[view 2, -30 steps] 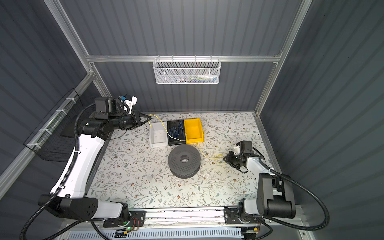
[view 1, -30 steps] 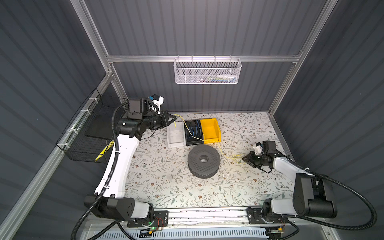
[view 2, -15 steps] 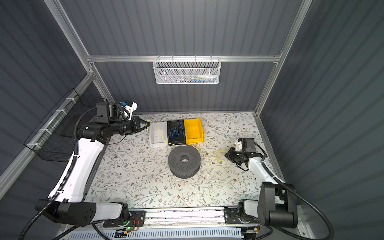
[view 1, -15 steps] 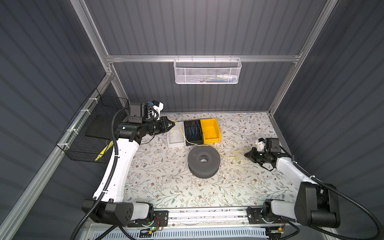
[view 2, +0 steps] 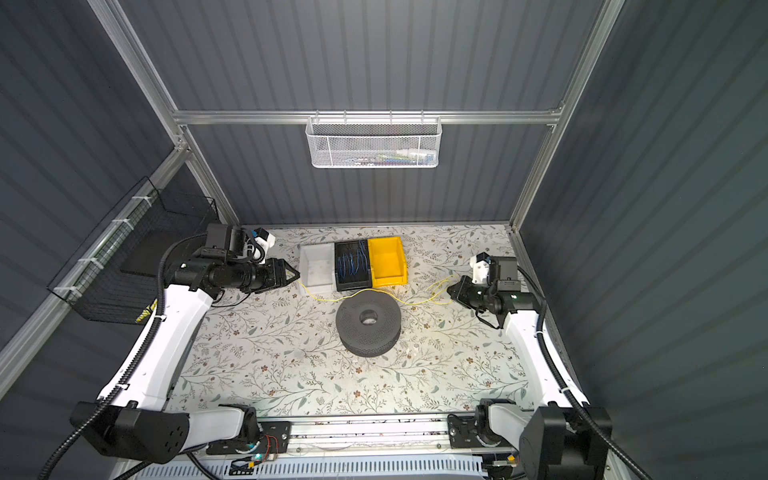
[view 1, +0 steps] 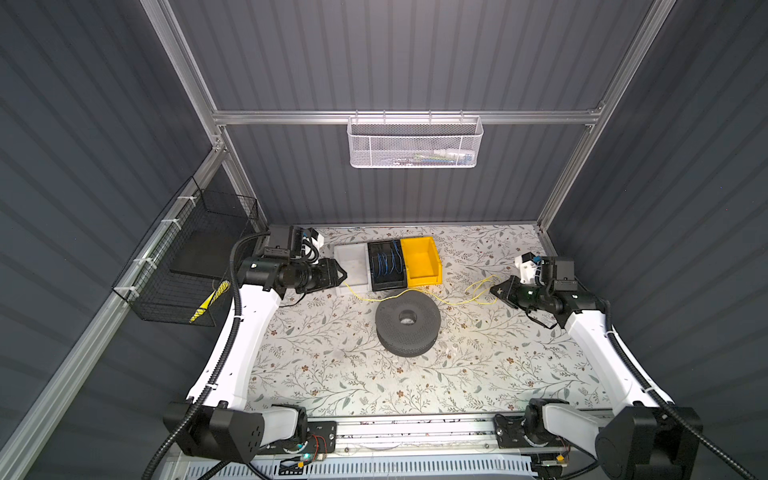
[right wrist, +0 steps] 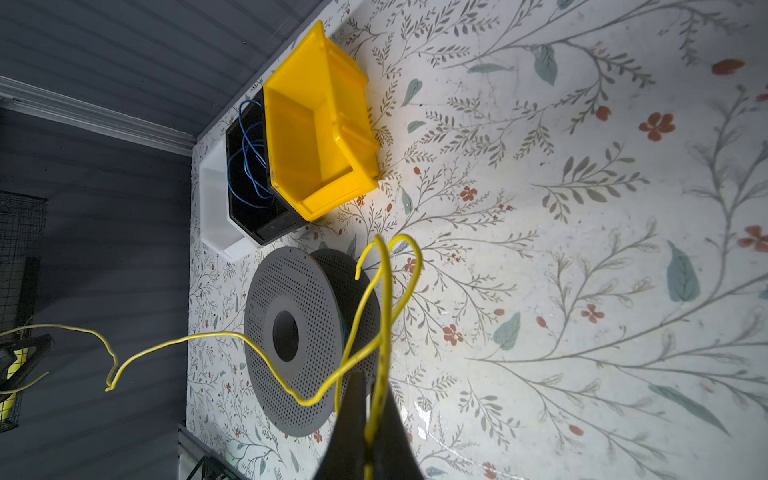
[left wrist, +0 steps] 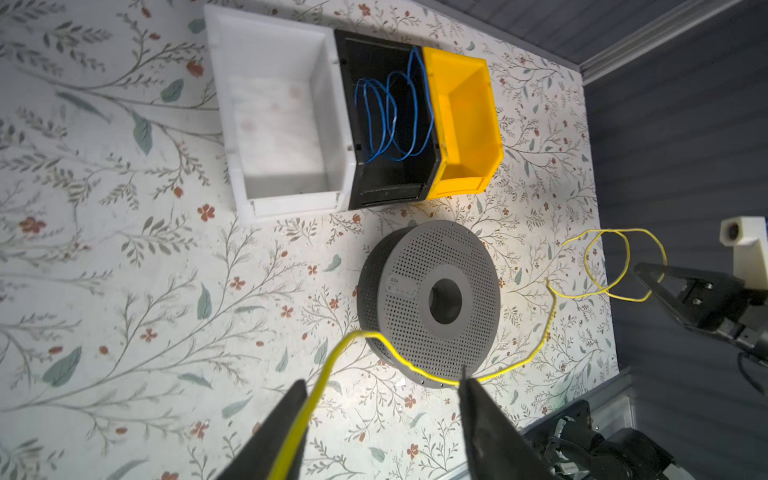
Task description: Wrap the cables
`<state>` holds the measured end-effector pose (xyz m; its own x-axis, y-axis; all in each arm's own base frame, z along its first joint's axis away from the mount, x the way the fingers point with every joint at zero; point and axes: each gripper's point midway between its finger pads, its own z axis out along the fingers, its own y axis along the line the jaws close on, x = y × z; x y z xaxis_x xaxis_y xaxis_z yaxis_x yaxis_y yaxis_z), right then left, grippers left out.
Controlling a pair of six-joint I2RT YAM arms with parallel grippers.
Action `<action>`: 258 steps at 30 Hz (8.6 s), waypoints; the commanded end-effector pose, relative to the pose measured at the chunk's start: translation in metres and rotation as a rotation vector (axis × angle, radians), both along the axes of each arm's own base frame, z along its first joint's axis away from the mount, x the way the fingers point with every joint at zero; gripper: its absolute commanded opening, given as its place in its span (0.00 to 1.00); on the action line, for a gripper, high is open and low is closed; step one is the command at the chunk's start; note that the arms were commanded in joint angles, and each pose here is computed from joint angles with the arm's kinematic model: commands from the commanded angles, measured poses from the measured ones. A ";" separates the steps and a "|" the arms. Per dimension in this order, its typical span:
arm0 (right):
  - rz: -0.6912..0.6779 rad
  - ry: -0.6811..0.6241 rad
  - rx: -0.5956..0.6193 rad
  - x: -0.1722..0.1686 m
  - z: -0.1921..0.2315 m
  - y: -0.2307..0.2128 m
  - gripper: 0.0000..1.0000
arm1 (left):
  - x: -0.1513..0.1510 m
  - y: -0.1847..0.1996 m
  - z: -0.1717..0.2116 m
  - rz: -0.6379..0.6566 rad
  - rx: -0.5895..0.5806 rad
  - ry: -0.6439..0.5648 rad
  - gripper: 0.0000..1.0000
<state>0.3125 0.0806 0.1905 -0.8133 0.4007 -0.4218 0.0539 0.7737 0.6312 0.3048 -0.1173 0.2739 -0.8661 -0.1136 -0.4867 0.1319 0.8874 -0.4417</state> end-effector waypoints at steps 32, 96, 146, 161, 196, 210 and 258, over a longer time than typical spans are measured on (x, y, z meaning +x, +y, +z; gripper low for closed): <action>0.064 -0.153 0.050 0.042 0.092 0.018 0.00 | -0.003 -0.055 0.063 -0.274 -0.167 -0.202 0.79; 0.097 -0.362 0.073 -0.010 0.169 0.066 0.00 | -0.014 -0.303 0.007 -0.928 -0.065 -0.279 0.12; -0.379 -0.337 0.023 -0.007 0.125 -0.124 0.36 | 0.011 -0.221 0.013 -0.735 0.296 -0.420 0.00; -0.004 -0.471 -0.360 -0.001 0.186 -0.048 0.64 | 0.005 -0.222 -0.001 -0.863 0.440 -0.381 0.00; 0.509 -0.148 -0.449 0.011 0.070 0.030 0.90 | -0.019 -0.187 0.001 -0.898 0.553 -0.307 0.00; 0.506 -0.099 -0.422 0.006 0.061 0.034 0.63 | -0.014 -0.183 0.010 -0.862 0.568 -0.336 0.00; -0.476 -0.465 -0.334 0.060 0.197 -0.151 0.00 | -0.027 -0.128 -0.079 -0.722 0.678 -0.217 0.00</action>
<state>0.3590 -0.0395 0.3752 -0.4165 0.3844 -0.8239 0.1526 0.9229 0.3535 0.2799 -0.2784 0.1994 -0.4471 0.7659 -0.4621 0.8007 0.5730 0.1749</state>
